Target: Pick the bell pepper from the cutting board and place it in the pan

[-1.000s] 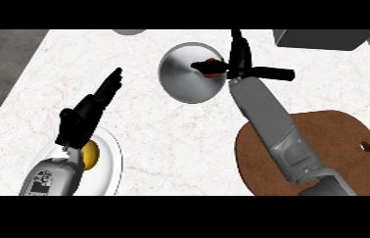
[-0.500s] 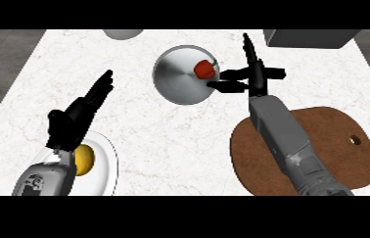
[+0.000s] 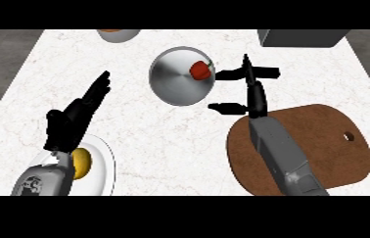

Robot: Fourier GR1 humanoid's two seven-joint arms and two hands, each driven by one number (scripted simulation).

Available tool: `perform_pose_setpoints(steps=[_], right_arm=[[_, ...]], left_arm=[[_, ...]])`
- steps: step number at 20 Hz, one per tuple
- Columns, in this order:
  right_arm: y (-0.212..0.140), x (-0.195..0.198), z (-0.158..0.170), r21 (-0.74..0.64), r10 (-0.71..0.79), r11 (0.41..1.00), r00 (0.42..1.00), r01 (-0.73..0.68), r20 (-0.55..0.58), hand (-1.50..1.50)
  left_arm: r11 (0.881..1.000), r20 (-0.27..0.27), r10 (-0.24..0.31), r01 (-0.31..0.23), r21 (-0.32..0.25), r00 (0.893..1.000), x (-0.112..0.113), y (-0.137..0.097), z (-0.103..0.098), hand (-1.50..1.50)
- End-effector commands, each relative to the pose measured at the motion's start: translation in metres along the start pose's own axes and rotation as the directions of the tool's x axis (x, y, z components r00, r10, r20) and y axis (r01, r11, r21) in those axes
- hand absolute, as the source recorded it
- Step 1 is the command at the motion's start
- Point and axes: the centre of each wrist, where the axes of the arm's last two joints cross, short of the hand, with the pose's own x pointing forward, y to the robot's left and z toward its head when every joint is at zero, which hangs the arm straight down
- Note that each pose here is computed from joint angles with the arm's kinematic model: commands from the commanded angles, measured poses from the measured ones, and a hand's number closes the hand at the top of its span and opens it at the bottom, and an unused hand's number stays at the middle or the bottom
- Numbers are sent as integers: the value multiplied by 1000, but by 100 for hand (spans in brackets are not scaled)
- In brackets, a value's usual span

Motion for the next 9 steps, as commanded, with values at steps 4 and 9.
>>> perform_pose_setpoints(steps=[4, 9], right_arm=[[7, -8, 28, 34, -8, 999, 999, 7, 37, -150], [4, -15, 64, -4, 4, 1000, 1000, -4, 30, -150]], left_arm=[[1000, -9, 2, -2, 1, 1000, 2, 2, 8, 0], [1000, -2, 9, -9, 9, 1000, 3, 3, 4, 0]])
